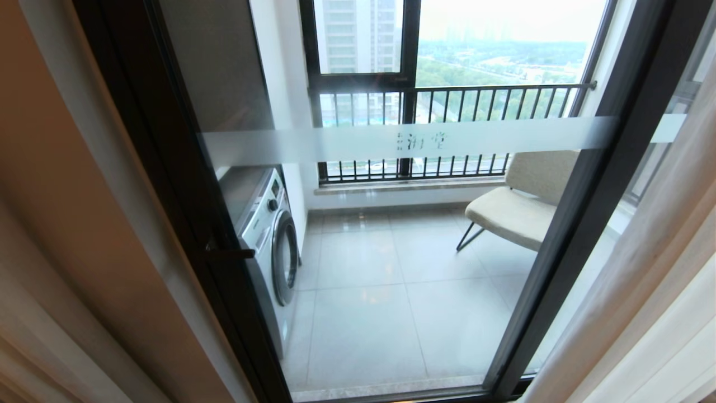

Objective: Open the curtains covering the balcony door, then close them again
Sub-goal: Pull the inner curtains open on both sides

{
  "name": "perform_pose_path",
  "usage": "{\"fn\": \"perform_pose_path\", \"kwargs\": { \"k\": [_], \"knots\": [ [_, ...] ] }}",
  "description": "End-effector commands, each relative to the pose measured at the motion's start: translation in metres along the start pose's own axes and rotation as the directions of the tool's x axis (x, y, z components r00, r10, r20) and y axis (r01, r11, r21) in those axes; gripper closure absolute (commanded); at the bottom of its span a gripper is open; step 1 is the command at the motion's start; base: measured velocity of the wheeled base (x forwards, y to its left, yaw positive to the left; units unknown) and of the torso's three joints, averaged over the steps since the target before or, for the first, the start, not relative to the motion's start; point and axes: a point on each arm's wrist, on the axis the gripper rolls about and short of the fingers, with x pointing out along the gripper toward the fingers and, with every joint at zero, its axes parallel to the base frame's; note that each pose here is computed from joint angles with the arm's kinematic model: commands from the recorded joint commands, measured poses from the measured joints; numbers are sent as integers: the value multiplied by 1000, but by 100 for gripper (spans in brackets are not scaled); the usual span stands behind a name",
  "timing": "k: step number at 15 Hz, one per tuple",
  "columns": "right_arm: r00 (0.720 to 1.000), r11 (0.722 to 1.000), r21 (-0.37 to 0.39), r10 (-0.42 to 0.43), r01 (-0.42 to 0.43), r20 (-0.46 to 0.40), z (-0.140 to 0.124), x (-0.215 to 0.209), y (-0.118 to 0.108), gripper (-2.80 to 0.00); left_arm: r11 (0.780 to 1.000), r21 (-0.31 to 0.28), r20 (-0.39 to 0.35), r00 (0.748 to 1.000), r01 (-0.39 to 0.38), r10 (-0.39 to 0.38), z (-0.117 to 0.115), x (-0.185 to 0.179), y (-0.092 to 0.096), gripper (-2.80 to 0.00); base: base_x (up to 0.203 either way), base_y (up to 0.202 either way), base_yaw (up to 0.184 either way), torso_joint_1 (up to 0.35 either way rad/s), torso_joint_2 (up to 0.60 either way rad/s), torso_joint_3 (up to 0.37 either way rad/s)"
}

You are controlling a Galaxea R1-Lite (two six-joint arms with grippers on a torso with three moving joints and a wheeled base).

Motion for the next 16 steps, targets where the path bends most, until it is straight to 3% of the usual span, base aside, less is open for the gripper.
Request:
{"fn": "perform_pose_path", "kwargs": {
  "k": [1,3,16],
  "knots": [
    [1000,1000,0,0,0,-1,0,0,0,0,1000,4,83,997,9,-9,-8,-9,1,0,0,0,0,0,0,0],
    [1000,1000,0,0,0,0,0,0,0,0,1000,6,120,993,11,-12,-10,-12,1,0,0,0,0,0,0,0],
    [1000,1000,0,0,0,0,0,0,0,0,1000,3,117,993,11,-12,-10,-12,1,0,0,0,0,0,0,0]
  ]
}}
